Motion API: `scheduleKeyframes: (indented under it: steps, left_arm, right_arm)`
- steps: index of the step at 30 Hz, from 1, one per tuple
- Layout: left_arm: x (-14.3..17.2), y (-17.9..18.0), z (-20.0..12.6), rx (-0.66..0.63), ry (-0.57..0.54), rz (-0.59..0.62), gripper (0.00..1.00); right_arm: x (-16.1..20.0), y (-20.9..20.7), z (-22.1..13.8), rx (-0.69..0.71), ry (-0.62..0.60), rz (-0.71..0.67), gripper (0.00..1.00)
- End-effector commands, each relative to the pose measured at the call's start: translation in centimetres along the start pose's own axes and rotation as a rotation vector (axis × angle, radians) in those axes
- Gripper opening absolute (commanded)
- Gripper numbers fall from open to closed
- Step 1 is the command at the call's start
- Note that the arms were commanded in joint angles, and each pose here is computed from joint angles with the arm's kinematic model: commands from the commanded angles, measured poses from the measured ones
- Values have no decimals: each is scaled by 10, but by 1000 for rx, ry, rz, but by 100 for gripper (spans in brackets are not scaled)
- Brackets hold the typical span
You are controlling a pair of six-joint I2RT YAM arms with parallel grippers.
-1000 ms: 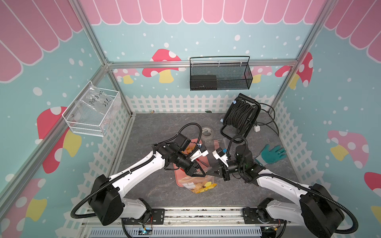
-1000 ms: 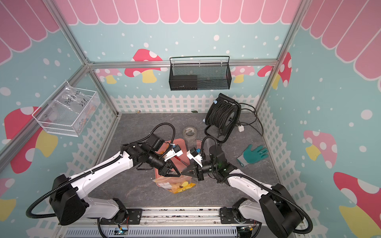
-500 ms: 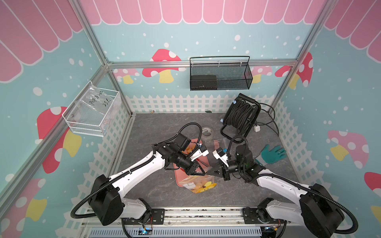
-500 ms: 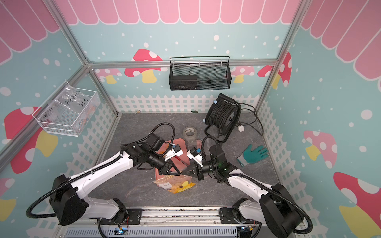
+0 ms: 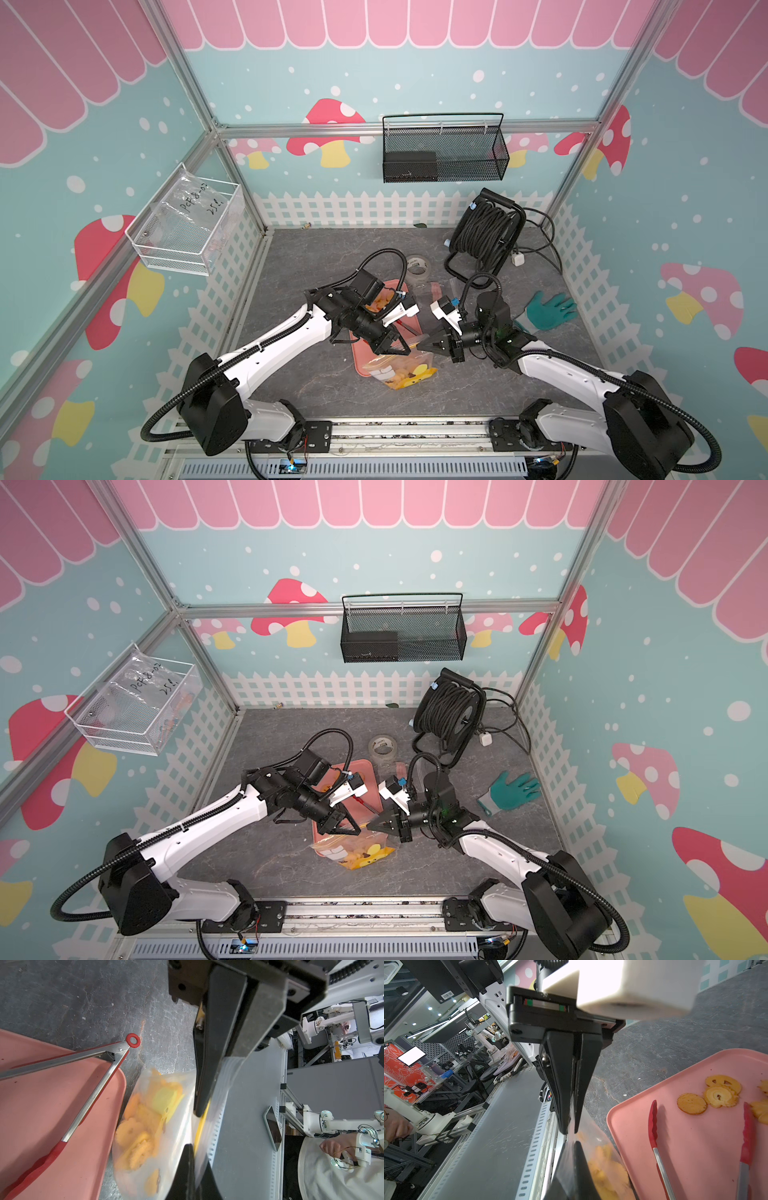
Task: Put the cookies into a resealable bag to prevent moisture
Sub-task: Close the ziploc bag at the center of the board.
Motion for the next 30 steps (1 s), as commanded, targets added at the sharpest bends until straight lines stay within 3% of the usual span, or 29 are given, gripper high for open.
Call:
scheduleKeyframes:
  steps: [1, 4, 6, 8, 11, 14, 15, 16, 19, 21, 24, 25, 27, 30]
  left_arm:
    - [8, 5, -10, -48, 29, -1, 18]
    - [9, 7, -12, -61, 27, -5, 21]
    - [11, 7, -13, -56, 32, -7, 0]
    - [14, 9, -14, -54, 42, -23, 0]
    - [18, 14, -15, -90, 51, -26, 18]
    - [19, 16, -19, -118, 44, -16, 24]
    - [20, 16, -20, -120, 41, -13, 20]
    - [20, 14, -21, -108, 39, -10, 3]
    - [25, 16, -23, -104, 54, -40, 0]
    - [30, 21, -24, -135, 62, -47, 18]
    - [33, 23, -27, -157, 60, -42, 25]
    - [34, 23, -27, -157, 60, -40, 24]
    - [37, 23, -28, -149, 71, -44, 0]
    - [42, 26, -27, -152, 95, -64, 2]
  right_arm:
    - [-2, -2, -4, 2, -8, -29, 0]
    - [-1, -4, -5, 8, -7, -23, 0]
    - [-1, -4, -6, 13, -8, -23, 0]
    - [-1, -5, -7, 19, -7, -21, 0]
    - [0, -8, -9, 27, -7, -17, 0]
    - [1, -10, -11, 38, -7, -11, 0]
    - [1, -10, -11, 38, -7, -9, 0]
    - [2, -11, -11, 40, -7, -5, 0]
    - [3, -12, -13, 50, -7, -4, 0]
    - [4, -14, -14, 59, -4, 1, 0]
    - [5, -16, -15, 72, -1, 6, 0]
    - [6, -17, -16, 76, -1, 7, 0]
    - [7, -19, -17, 87, -1, 9, 0]
    - [8, -22, -19, 103, 1, 19, 0]
Point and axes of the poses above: each gripper's point midway between its finger pads, its own z axis out along the fingers, its own y axis along the line the jaws close on, x = y × z, the point moved 1 cm from there along -z, back along the fingers, and after that the axes turned 1 degree about z, right-handed, at the moved point
